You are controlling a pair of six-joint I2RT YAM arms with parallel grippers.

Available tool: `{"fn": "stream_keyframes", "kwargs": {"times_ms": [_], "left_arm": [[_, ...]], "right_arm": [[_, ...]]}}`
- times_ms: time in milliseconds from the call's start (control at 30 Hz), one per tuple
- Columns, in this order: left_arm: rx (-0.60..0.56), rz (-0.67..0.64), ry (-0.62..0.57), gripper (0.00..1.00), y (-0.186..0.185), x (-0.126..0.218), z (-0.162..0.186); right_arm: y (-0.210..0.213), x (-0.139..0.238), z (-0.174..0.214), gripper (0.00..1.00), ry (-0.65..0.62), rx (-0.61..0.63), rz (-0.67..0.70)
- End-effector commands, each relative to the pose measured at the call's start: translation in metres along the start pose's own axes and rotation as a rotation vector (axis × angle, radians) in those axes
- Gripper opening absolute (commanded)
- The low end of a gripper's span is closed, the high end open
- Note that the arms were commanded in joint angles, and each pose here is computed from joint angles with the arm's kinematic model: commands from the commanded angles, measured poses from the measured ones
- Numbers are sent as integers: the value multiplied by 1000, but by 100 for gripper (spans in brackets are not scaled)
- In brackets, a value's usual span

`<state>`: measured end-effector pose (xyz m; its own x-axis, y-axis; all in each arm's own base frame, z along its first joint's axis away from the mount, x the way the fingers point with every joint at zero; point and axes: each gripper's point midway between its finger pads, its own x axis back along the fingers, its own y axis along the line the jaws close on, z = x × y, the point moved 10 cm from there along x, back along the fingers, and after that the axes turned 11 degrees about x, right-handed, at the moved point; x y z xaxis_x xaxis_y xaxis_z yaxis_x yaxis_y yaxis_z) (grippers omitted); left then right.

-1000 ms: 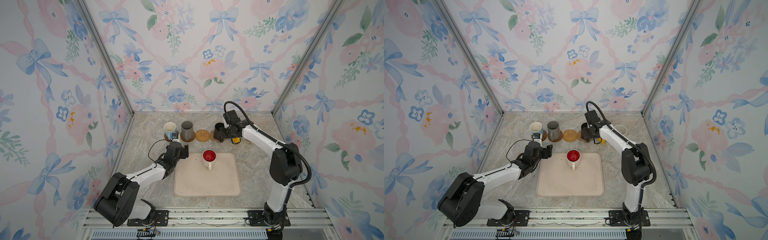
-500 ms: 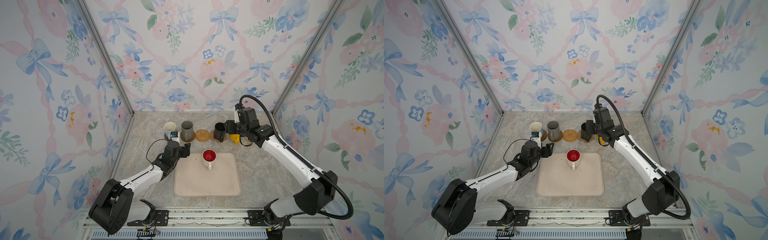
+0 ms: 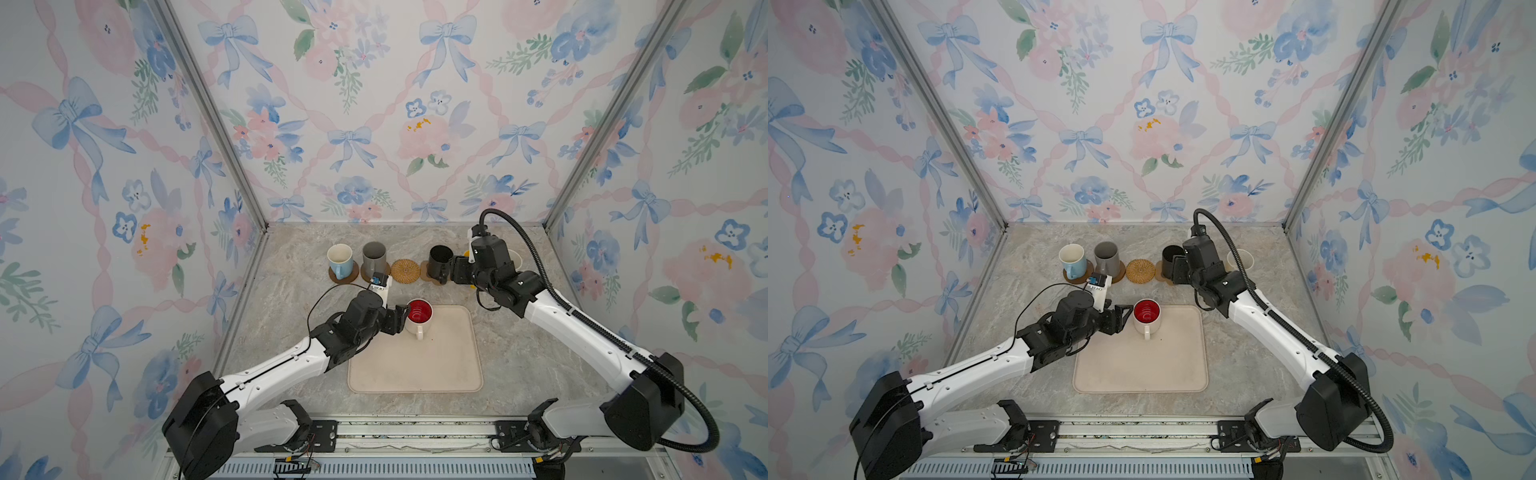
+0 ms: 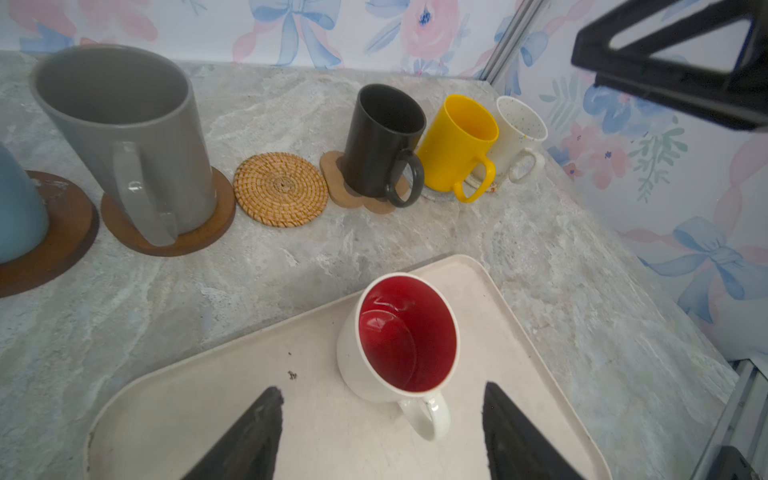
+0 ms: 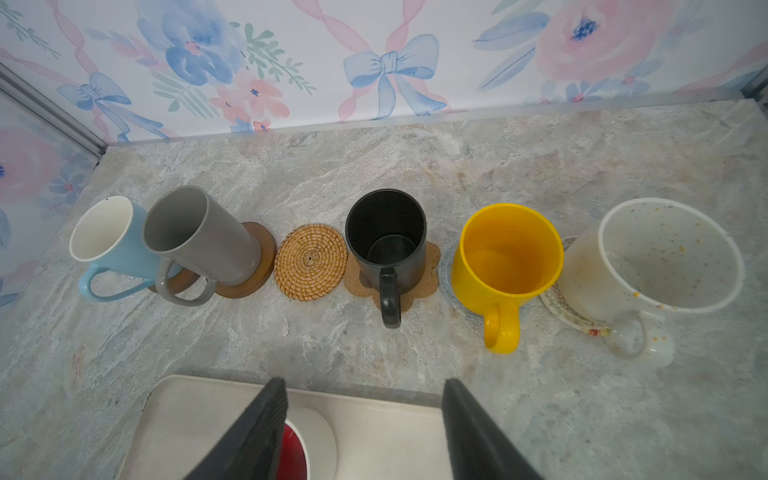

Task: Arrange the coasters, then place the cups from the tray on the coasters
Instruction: 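Raise the right gripper from the black mug while moving the left gripper forward, then lower the left gripper into the white red-lined mug on the tray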

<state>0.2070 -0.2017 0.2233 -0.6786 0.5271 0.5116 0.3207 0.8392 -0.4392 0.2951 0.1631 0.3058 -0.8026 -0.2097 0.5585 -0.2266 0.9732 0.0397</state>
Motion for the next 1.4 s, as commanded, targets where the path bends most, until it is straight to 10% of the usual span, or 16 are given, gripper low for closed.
{"fn": "stream_keyframes", "kwargs": {"times_ms": [0, 1367], "left_arm": [[3, -56, 101, 72, 1, 6, 15], [-71, -147, 347, 70, -42, -68, 59]], "right_arm": [[-7, 8, -1, 63, -57, -33, 12], [-67, -3, 30, 68, 13, -152, 80]]}}
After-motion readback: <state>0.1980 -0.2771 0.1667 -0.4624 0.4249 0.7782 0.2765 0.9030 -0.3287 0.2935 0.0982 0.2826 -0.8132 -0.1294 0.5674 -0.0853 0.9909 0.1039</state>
